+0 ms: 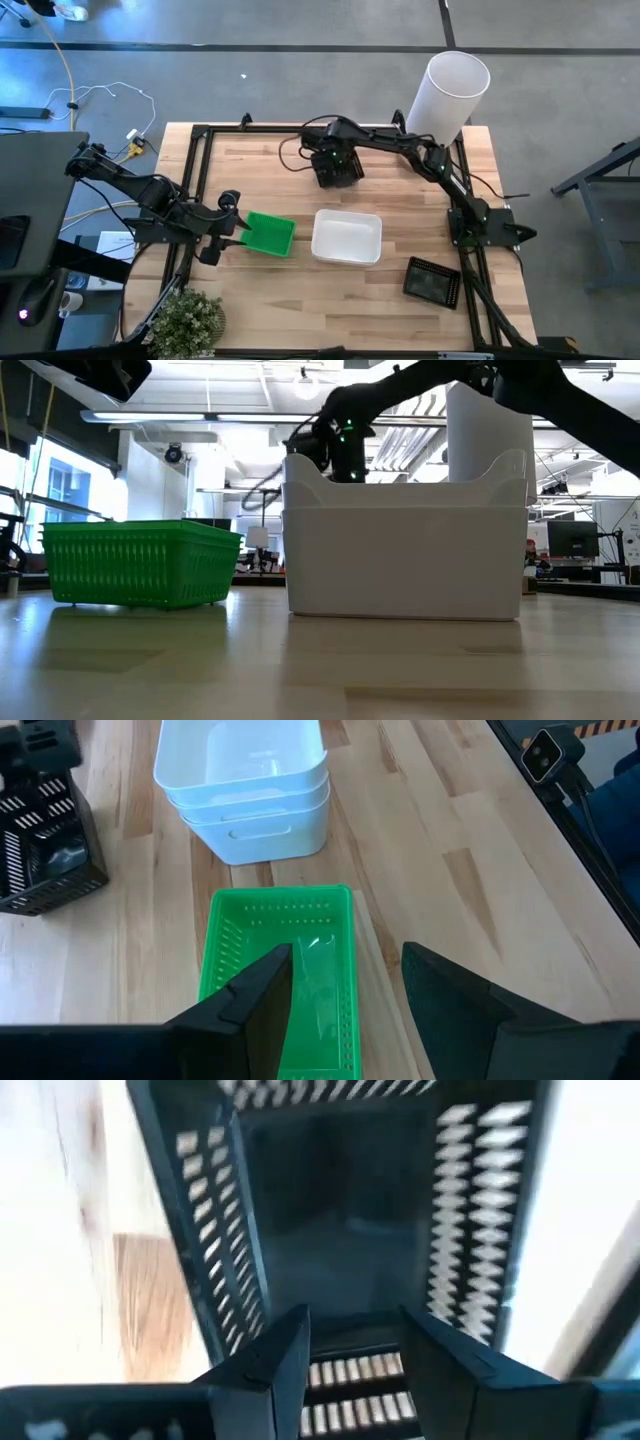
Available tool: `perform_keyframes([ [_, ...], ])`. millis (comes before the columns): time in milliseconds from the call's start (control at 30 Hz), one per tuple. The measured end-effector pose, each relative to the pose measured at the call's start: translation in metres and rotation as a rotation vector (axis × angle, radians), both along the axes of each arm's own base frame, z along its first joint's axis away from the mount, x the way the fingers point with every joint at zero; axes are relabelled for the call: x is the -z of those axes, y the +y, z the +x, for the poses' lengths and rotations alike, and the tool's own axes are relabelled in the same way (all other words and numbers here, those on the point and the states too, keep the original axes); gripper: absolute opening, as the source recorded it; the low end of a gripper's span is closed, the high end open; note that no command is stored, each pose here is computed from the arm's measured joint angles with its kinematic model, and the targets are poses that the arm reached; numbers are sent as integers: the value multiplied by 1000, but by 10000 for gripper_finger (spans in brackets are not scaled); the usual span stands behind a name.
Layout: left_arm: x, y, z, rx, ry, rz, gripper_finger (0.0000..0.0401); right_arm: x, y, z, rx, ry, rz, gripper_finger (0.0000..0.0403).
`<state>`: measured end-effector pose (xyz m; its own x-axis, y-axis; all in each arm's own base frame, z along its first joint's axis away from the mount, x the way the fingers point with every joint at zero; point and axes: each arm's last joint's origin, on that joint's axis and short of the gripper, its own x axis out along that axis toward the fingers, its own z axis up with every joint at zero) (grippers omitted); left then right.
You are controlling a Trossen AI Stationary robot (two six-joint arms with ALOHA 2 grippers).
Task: Stack baskets by color
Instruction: Stack the top black bin on the black bin
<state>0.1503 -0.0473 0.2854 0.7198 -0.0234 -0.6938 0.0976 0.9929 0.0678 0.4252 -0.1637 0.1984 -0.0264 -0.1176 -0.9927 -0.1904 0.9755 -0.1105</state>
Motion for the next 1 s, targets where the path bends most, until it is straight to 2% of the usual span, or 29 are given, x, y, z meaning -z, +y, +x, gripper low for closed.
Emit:
perform_keyframes([
  [167, 0, 0, 0, 0, 0, 0, 177, -20, -6, 6, -16, -64, -66, 138],
  [367, 0, 0, 0, 0, 5, 2, 177, -23, -18, 5, -25, -95, -87, 138],
  [667, 2, 1, -2, 0, 24, 9, 177, -7, -38, 4, 6, -90, -81, 138],
  [1000, 2, 1, -2, -6, 27, 16, 177, 10, -46, 5, 23, -69, -67, 138],
])
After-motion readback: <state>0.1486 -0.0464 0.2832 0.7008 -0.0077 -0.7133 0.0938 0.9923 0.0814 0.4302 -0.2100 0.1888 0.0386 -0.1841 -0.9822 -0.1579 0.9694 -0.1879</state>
